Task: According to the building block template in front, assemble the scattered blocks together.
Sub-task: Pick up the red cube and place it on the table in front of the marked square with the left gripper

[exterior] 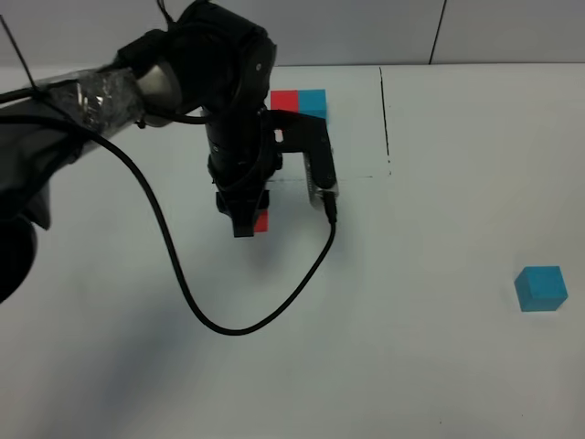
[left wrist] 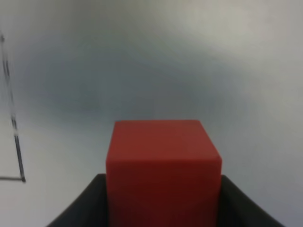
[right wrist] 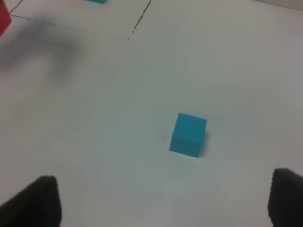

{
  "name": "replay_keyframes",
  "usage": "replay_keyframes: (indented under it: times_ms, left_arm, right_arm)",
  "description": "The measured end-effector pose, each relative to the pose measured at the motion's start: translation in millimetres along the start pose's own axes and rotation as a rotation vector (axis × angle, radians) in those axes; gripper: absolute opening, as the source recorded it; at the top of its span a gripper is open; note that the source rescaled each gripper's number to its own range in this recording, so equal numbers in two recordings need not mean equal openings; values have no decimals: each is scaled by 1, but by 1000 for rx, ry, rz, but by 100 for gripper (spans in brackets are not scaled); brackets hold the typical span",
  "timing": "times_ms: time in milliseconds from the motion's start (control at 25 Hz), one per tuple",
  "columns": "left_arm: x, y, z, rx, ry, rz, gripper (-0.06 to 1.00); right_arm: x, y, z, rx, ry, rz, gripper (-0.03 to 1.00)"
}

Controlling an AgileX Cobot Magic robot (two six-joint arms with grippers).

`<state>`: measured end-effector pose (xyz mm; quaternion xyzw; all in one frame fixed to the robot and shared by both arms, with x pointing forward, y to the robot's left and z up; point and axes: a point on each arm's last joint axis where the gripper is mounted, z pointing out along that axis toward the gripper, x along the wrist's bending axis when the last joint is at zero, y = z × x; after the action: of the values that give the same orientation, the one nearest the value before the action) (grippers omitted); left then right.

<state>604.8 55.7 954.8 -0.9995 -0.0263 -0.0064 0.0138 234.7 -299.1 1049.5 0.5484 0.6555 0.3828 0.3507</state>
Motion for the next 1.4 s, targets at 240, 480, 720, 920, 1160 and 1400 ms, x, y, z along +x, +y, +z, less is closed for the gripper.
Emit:
replay_keyframes:
  times_ms: [240,480,720,920,1160,1400]
  left_arm:
    - [1,28,18,-42,-9,62,0]
    - [2,38,38,-69,-26,74,0]
    - [3,39,49,-64,-30,76,0]
    - [4,40,49,-72,-21,94,0]
    - [4,40,49,-73,-22,118,0]
    - [3,40,49,-78,-33,117,1]
  right_arm:
    - [0,0,0,0,0,0,100]
    - [0,0,0,0,0,0,100]
    - [0,0,0,0,0,0,100]
    - [0,0,0,0,0,0,100]
    - [0,0,0,0,0,0,100]
    - [0,0,0,0,0,0,100]
